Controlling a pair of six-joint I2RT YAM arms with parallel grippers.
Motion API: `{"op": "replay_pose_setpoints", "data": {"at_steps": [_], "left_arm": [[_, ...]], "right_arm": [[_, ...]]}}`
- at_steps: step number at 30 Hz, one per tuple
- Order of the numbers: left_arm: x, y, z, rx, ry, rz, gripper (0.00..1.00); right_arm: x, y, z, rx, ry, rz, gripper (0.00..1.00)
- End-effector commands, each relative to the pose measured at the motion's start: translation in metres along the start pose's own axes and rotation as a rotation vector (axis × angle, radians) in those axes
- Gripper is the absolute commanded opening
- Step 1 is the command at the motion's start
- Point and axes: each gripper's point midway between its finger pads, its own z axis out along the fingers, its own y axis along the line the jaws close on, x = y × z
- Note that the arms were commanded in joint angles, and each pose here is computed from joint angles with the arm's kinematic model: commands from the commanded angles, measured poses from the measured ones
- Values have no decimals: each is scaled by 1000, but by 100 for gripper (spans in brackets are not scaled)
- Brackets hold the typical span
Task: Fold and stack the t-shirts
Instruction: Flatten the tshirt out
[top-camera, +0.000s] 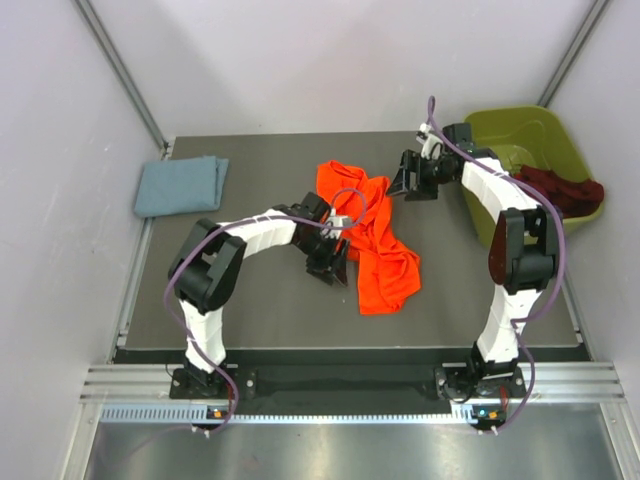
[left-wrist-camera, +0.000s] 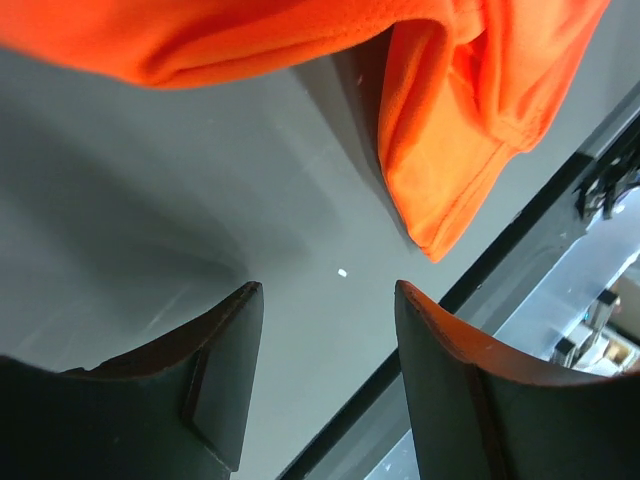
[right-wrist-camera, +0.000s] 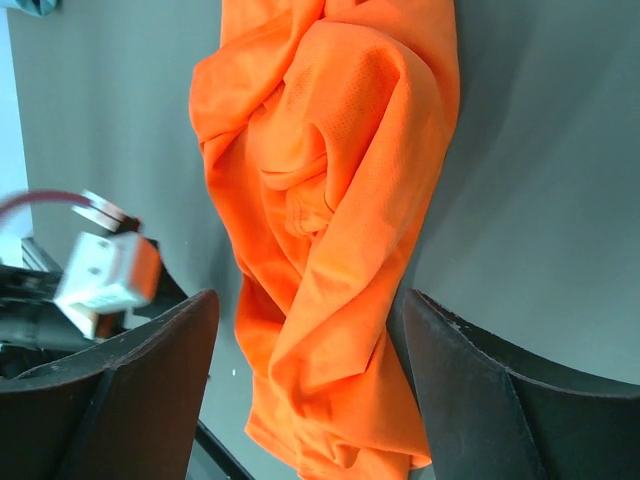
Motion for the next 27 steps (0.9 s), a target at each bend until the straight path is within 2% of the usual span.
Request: {"op": "replay_pose_setpoints", "data": {"at_steps": [1, 13, 19, 23, 27], "left_arm": [[-2, -19, 15, 57, 16, 73, 59], [30, -60, 53, 115, 125, 183, 59], [43, -62, 64, 127, 164, 177, 57], [40, -59, 72, 126, 168, 164, 52], [38, -56, 74, 111, 174, 164, 42]], "right_arm": [[-15, 9, -14, 0, -56, -57, 75], [-18, -7, -13, 12, -61, -40, 75], [-21, -7, -11, 8, -70, -43, 75], [-21, -11, -14, 21, -81, -49, 75], [-22, -18, -23, 36, -97, -36, 75]]}}
